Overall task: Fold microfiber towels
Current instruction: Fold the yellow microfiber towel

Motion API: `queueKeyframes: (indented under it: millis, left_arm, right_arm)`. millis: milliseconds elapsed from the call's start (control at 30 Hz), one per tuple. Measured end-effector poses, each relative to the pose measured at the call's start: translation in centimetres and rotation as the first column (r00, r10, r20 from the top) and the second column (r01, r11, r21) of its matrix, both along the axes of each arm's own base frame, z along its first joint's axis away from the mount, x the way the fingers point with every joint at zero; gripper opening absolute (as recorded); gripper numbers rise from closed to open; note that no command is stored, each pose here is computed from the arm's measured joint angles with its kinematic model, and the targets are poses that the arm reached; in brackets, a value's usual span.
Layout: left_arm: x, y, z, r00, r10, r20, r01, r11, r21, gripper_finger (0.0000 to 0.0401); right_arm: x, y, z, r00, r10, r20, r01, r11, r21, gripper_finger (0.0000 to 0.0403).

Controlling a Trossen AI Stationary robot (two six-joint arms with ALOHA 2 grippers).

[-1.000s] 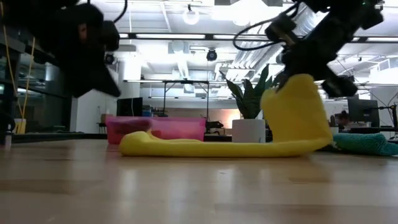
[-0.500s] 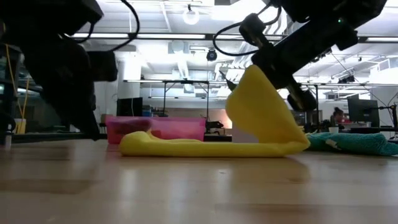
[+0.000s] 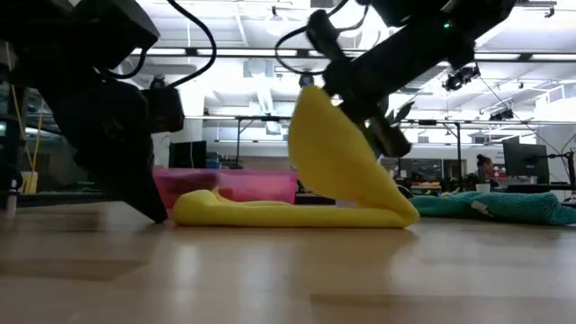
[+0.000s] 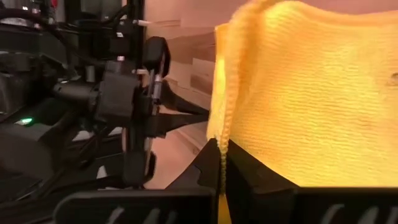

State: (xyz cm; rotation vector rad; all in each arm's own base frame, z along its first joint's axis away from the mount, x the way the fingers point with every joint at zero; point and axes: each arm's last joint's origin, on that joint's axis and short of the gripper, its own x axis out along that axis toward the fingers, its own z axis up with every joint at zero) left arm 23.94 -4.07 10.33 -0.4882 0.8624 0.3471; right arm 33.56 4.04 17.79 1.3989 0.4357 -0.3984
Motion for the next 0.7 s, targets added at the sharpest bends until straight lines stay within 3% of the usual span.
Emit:
queueKeyframes:
  millis: [467,700]
  left_arm:
    - [0.2,0.0,0.2,0.999,-0.004,0.040,0.005,1.000,-0.015,0.0000]
    - [0.3,0.0,0.3,0.999,-0.004,0.046,0.005,1.000,-0.016,0.0000]
  right_arm:
    - [6.2,0.7,-1.5,1.000,-0.006,0.015,0.007,1.000,-0.029,0.0000]
    - [7.7,0.7,-2.1,1.000,-0.001,0.011,0.002,1.000,-0.023,0.0000]
